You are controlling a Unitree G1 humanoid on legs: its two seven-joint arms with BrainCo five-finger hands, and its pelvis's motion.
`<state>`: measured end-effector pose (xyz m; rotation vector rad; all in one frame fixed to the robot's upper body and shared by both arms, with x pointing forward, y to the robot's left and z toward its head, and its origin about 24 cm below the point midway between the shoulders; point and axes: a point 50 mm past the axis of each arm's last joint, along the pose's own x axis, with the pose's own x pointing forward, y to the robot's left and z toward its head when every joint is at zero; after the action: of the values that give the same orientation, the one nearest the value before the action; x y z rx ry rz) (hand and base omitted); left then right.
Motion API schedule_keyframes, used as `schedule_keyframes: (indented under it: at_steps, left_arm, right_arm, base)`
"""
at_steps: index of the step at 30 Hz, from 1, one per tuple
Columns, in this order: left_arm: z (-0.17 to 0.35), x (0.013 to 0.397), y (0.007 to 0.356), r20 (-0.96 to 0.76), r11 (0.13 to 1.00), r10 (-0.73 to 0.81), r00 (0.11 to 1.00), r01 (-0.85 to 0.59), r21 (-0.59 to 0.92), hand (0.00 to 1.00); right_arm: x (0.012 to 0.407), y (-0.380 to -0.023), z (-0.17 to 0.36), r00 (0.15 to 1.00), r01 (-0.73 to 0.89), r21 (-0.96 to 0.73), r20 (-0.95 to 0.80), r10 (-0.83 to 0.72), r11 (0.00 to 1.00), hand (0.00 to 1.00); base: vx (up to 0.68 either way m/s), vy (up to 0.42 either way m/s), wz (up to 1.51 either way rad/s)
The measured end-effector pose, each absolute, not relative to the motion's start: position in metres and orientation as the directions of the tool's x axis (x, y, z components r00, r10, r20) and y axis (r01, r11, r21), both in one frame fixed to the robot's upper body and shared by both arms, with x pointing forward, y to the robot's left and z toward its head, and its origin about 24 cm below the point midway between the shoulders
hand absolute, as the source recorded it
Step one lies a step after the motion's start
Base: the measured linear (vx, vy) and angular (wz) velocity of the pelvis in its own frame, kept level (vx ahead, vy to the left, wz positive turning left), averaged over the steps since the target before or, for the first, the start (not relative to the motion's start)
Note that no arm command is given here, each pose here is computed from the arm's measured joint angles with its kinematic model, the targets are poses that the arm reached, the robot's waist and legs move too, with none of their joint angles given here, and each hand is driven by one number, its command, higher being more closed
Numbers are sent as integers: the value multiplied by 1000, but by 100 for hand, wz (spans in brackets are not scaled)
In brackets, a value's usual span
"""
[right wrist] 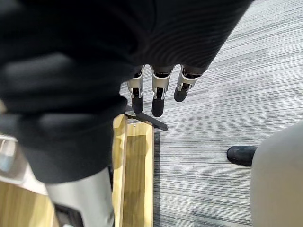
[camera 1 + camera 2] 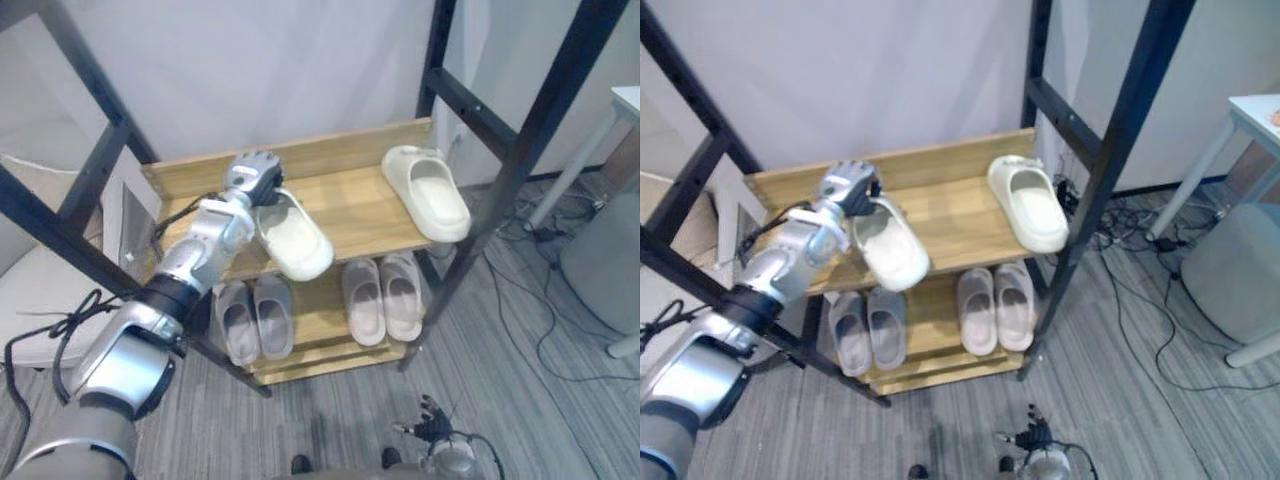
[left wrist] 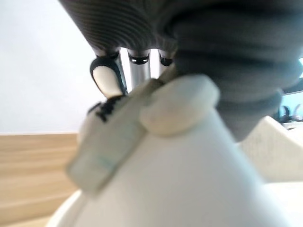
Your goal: Organize the slippers on the shoe rack
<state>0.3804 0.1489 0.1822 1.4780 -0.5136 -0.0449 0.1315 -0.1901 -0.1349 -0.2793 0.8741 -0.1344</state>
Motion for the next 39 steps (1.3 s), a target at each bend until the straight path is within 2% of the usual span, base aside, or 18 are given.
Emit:
schedule_keyframes:
  at_steps: [4, 12, 28, 29, 39]
  left_arm:
    - [197, 382, 142, 348, 109, -357, 867, -331, 937, 100]
    - [214, 384, 123, 422, 160, -373, 827, -390, 907, 100]
    - [245, 387, 127, 523, 156, -328, 787, -501, 851, 100]
    - [249, 387, 131, 537, 158, -312, 783, -515, 842, 0]
    - [260, 390, 148, 566, 119, -254, 784, -555, 823, 0]
  right_arm:
    - [136, -190, -133, 649, 9, -301, -724, -234, 954, 0]
    - [139, -190, -132, 659, 15, -302, -714, -236, 953, 0]
    - [148, -187, -128, 681, 19, -300, -694, -232, 954, 0]
    - [148, -187, -128, 682, 17, -301, -694, -232, 953, 0]
    - [154, -184, -126, 701, 21, -293, -678, -223, 956, 0]
  base:
    - [-20, -4, -19]
    - [-15, 0, -20]
    - [-19, -12, -12]
    - [-17, -20, -25]
    - [-6, -19, -20]
